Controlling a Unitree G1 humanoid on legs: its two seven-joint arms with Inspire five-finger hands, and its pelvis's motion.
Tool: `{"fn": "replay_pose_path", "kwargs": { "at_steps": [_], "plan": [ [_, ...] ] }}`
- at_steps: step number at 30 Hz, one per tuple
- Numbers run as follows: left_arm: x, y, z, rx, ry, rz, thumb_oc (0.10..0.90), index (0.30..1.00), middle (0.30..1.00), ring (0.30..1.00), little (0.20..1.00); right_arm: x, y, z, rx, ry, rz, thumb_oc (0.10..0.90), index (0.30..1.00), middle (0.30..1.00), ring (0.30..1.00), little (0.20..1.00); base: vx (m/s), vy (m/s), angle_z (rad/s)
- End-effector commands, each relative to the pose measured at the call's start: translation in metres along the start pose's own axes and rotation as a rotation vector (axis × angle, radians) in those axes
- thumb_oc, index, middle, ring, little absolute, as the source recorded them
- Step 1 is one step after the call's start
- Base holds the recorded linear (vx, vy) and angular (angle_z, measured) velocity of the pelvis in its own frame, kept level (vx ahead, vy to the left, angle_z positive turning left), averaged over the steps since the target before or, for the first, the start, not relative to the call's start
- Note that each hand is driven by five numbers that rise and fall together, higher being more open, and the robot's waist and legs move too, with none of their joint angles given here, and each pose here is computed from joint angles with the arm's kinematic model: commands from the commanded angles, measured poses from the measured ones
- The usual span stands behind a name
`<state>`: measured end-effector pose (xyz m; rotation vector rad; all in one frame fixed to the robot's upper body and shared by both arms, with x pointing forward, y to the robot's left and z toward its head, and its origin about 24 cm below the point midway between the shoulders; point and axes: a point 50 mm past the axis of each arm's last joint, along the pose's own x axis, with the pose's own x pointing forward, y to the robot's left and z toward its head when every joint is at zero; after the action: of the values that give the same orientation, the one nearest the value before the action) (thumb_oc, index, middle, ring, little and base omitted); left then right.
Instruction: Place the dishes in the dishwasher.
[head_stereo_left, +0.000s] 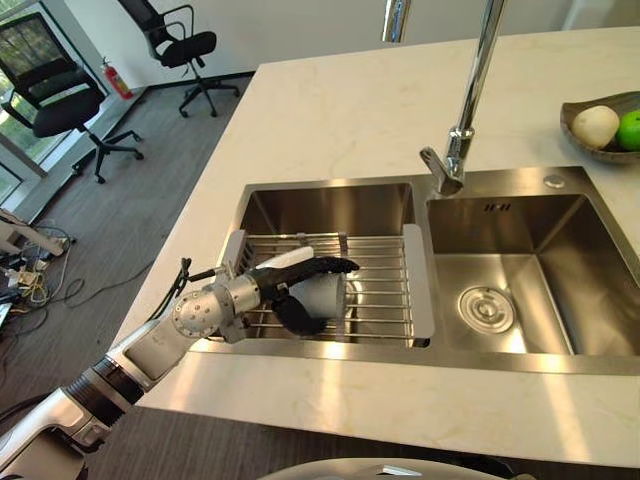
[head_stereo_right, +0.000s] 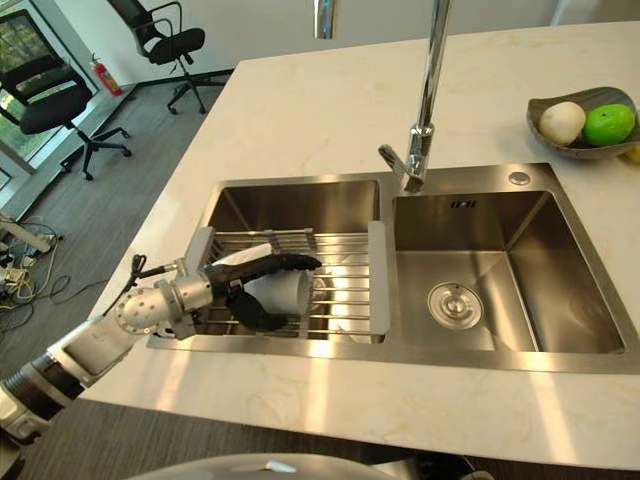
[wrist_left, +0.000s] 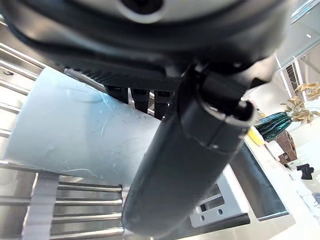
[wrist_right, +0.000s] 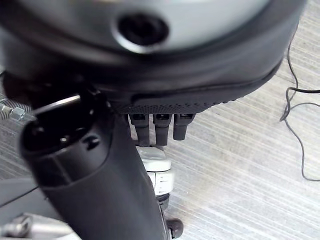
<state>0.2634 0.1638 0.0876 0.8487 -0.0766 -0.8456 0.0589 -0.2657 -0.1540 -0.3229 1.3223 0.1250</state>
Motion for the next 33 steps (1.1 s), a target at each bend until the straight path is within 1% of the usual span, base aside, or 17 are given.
{"fn": "replay_pose_path", "kwargs": {
  "at_steps": [1,8,9,10,11,12,15,16,18,19,22,26,27,29,30,32,33],
  "plan": [
    [0.000,0.014,-0.004,0.163,0.032,0.060,0.800,0.900,0.900,0.900,0.900,0.003,0.016,0.035,0.006,-0.152,0.055,0.800,0.900,0.900,0.900,0.900,0.00,0.000,0.00],
    [0.004,-0.003,-0.049,0.252,0.255,0.007,0.800,0.900,0.900,0.900,0.900,0.003,0.010,0.040,-0.026,-0.155,0.037,0.800,0.900,0.900,0.900,0.900,0.00,-0.002,-0.03],
    [0.000,-0.006,-0.063,0.285,0.323,-0.038,0.800,0.900,0.900,0.900,0.900,-0.003,-0.009,0.052,-0.059,-0.205,0.023,0.800,0.900,0.900,0.900,0.900,0.00,-0.014,-0.03],
    [0.002,-0.015,-0.070,0.256,0.352,-0.059,0.800,0.900,0.900,0.900,0.900,-0.005,-0.014,0.042,-0.044,-0.176,0.009,0.800,0.900,0.900,0.900,0.900,0.00,0.000,0.00],
    [-0.002,-0.021,-0.079,0.270,0.393,-0.086,0.748,0.822,0.822,0.822,0.822,-0.006,-0.018,0.037,-0.046,-0.162,-0.001,0.800,0.900,0.900,0.900,0.900,0.00,0.000,0.00],
    [-0.006,-0.026,-0.089,0.287,0.443,-0.099,0.400,0.300,0.300,0.300,0.300,-0.007,-0.024,0.033,-0.051,-0.149,-0.012,0.800,0.900,0.900,0.900,0.900,-0.01,-0.013,-0.06],
    [-0.007,-0.033,-0.096,0.305,0.467,-0.136,0.400,0.300,0.300,0.300,0.300,-0.009,-0.034,0.033,-0.059,-0.141,-0.031,0.800,0.900,0.900,0.900,0.900,-0.01,-0.007,-0.14],
    [-0.011,-0.029,-0.101,0.283,0.487,-0.058,0.400,0.300,0.300,0.300,0.300,-0.008,-0.035,0.034,-0.048,-0.143,-0.039,0.800,0.900,0.900,0.900,0.900,-0.01,-0.009,-0.10],
    [-0.011,-0.030,-0.101,0.283,0.487,-0.058,0.400,0.300,0.300,0.300,0.300,-0.008,-0.035,0.034,-0.049,-0.144,-0.039,0.800,0.900,0.900,0.900,0.900,0.00,-0.010,-0.08],
    [-0.011,-0.022,-0.097,0.273,0.465,0.017,0.400,0.300,0.300,0.300,0.300,-0.007,-0.032,0.033,-0.033,-0.144,-0.037,0.800,0.900,0.900,0.900,0.900,0.00,0.000,0.00],
    [-0.013,-0.008,-0.091,0.277,0.426,0.138,0.400,0.300,0.300,0.300,0.300,-0.006,-0.027,0.026,-0.012,-0.132,-0.041,0.800,0.900,0.900,0.900,0.900,0.00,0.000,0.00],
    [-0.014,0.006,-0.081,0.259,0.376,0.236,0.400,0.300,0.300,0.300,0.300,-0.006,-0.025,0.025,0.003,-0.136,-0.043,0.800,0.900,0.900,0.900,0.900,0.00,0.000,0.00],
    [-0.016,0.012,-0.078,0.236,0.357,0.295,0.400,0.300,0.300,0.300,0.300,-0.006,-0.025,0.024,0.012,-0.138,-0.049,0.800,0.900,0.900,0.900,0.900,0.00,0.000,0.00],
    [-0.027,0.039,-0.060,0.066,0.237,0.577,0.400,0.300,0.300,0.300,0.300,-0.005,-0.023,0.022,0.049,-0.143,-0.059,0.800,0.900,0.900,0.900,0.900,0.01,-0.038,-0.01],
    [-0.036,0.048,-0.053,-0.120,0.141,0.766,0.400,0.300,0.300,0.300,0.300,-0.005,-0.020,0.018,0.080,-0.133,-0.065,0.800,0.900,0.900,0.900,0.900,0.01,-0.040,0.01],
    [-0.046,0.057,-0.035,-0.344,-0.046,0.965,0.400,0.300,0.300,0.300,0.300,-0.003,-0.014,0.011,0.111,-0.105,-0.060,0.800,0.900,0.900,0.900,0.900,0.02,-0.031,0.10],
    [-0.049,0.054,-0.031,-0.413,-0.090,1.002,0.400,0.300,0.300,0.300,0.300,-0.002,-0.012,0.011,0.120,-0.099,-0.060,0.800,0.900,0.900,0.900,0.900,0.02,-0.022,0.16]
  ]
}}
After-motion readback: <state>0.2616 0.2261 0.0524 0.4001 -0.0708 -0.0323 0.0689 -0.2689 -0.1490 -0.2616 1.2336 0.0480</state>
